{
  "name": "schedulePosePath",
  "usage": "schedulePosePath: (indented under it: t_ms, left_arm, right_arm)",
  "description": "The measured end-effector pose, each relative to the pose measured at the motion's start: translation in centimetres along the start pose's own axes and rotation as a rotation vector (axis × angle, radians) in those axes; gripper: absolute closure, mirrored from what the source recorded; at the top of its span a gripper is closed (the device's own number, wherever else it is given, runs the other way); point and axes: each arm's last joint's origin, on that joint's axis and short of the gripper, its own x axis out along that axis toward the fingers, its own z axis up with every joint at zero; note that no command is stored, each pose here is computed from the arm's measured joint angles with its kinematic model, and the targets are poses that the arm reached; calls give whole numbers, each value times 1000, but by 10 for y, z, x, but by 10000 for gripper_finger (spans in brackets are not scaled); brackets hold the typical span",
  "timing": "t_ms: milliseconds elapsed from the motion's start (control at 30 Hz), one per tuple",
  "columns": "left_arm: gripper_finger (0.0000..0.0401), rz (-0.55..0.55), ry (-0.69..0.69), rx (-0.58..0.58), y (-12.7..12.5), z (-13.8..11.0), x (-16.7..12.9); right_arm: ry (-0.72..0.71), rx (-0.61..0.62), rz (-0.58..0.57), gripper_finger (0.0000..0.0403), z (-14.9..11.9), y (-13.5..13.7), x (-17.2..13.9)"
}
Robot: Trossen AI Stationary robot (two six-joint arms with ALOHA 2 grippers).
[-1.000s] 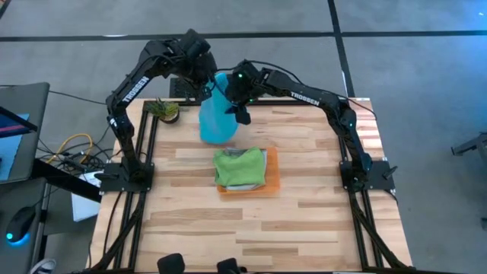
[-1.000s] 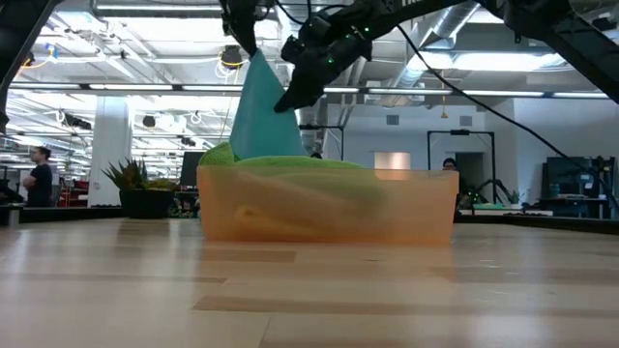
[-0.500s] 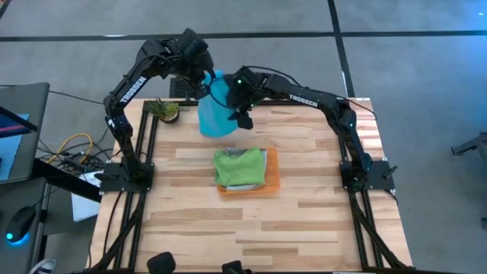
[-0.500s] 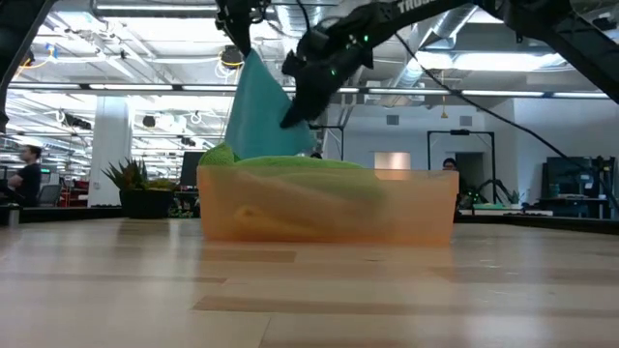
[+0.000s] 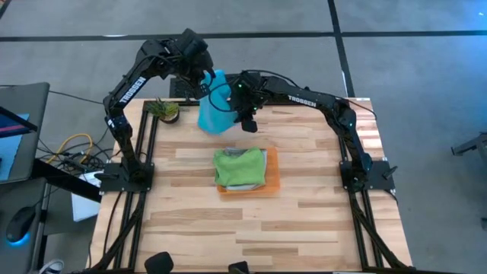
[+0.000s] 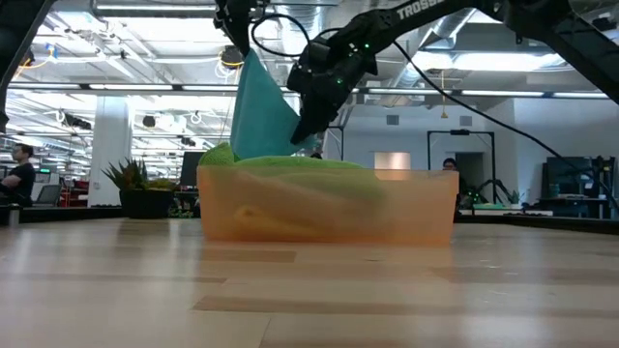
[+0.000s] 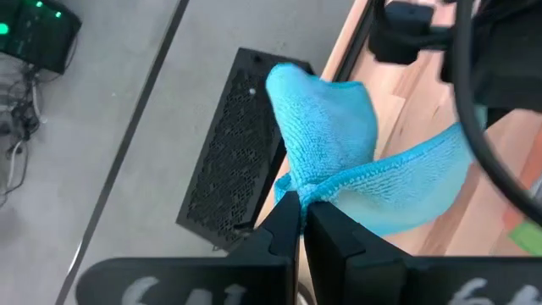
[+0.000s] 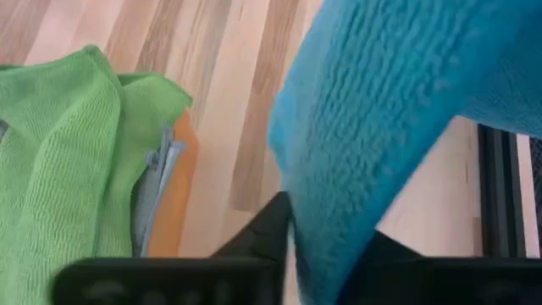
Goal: Sort microfiber towel by color & place in baskets
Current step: Fold the blue towel
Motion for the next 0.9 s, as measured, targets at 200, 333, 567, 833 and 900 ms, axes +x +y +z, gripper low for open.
schedulePosePath:
  t_ms: [200,333,567,833,900]
  left_arm:
    - [401,8,33,-24,0,-3,0]
    - [401,-3,71,-57,-2,-6,0]
    - [401,-46,90,-127,-5,-7,8]
    - [401,-72,178,-152,-12,-11,30]
    - [401,-77,197,-167,-14,-12,36]
  right_arm:
    - [11,14,-1,390,-2,-1,-7]
    - [49,44,-16,392,-4,-1,-25]
    - [147,69,-130,396,-6,11,-76]
    - [188,93,-286,397,-12,23,-141]
    - [201,94,-347,399,-12,24,-152]
